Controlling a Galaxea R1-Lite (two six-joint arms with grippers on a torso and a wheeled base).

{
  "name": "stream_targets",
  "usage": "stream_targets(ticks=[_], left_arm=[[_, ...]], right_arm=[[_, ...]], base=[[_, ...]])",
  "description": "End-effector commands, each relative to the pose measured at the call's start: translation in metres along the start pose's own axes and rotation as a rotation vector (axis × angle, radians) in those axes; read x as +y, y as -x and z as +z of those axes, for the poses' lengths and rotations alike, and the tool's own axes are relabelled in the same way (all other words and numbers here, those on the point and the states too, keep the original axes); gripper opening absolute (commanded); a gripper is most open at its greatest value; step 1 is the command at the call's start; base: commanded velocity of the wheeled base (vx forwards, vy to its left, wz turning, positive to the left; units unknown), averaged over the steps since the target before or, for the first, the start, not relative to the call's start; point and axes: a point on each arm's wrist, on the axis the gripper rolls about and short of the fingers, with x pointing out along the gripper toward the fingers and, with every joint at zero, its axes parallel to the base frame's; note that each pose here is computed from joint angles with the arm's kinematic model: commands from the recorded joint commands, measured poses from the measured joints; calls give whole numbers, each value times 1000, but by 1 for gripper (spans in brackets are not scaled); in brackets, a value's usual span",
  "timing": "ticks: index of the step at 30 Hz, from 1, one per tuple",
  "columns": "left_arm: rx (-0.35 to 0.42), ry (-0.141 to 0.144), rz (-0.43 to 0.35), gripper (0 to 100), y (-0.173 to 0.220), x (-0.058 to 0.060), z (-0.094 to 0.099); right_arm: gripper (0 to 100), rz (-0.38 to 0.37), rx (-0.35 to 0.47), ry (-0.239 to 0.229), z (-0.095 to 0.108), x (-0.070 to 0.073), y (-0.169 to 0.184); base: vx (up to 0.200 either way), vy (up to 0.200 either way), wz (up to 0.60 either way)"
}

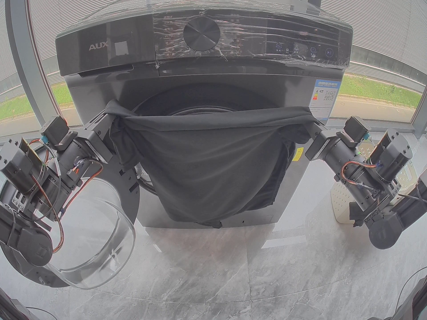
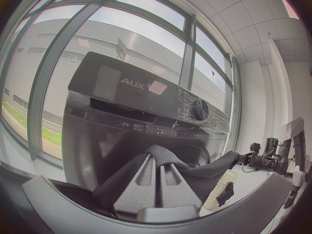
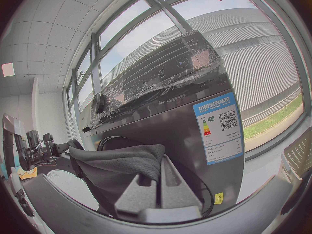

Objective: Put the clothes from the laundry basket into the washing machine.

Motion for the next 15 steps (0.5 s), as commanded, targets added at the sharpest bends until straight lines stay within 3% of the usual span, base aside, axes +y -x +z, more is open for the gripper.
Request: stream_targets(ticks=[1,5,15], left_arm=[[10,2,0,0,5,-1,0],[67,10,-4,0,14,-4,-10],[112,16,-17,0,17,-2,-19]], right_arm=[[0,20,2,-8,-2,6,1],[0,56,24,-31,-7,18,4],[0,62,47,-32,-13,19,5]], base=[[0,0,0],[0,0,0],[0,0,0]])
